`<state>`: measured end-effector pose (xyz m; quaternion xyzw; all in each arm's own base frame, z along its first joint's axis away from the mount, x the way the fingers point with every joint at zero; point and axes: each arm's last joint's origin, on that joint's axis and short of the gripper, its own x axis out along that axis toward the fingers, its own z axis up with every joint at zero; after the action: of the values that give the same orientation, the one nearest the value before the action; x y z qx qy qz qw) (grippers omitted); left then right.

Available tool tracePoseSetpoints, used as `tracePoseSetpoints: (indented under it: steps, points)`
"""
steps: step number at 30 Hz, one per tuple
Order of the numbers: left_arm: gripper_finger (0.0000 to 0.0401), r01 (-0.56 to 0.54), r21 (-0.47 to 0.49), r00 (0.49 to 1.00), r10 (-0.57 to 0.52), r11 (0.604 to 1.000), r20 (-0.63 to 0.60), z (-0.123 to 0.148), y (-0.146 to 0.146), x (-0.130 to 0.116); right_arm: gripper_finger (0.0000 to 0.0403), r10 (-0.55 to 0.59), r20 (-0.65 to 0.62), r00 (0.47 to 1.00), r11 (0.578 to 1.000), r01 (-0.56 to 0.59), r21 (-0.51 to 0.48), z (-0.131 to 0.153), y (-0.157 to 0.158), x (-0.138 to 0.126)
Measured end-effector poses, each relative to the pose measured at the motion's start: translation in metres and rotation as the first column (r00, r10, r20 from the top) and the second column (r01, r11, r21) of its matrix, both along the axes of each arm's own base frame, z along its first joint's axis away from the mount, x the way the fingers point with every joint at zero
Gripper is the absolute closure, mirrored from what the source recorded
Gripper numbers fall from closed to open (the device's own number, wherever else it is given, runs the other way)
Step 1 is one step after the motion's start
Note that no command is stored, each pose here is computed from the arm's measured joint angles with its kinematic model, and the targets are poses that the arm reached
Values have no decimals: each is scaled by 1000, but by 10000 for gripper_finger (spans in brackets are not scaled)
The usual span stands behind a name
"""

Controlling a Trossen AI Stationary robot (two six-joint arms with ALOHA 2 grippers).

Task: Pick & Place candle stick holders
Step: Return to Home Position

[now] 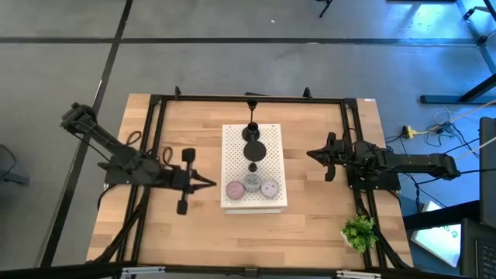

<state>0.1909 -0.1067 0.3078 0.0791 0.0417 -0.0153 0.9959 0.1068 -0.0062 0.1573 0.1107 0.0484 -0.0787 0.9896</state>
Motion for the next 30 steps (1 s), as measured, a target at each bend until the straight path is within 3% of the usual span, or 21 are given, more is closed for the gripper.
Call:
tracePoseSetpoints:
  steps: [13, 21, 30]
  points:
    - [399, 135, -53, 979, -125, 989, 159, -31, 49, -39, 402, 0, -1, 1000, 1000, 0, 0, 0, 0, 0]
    - [399, -39, -51, 988, 46, 998, 148, -52, 75, -46, 402, 0, -1, 1000, 1000, 0, 0, 0, 0, 0]
    - [399, 42, -74, 994, -34, 996, 107, -68, 85, -44, 402, 0, -1, 1000, 1000, 0, 0, 0, 0, 0]
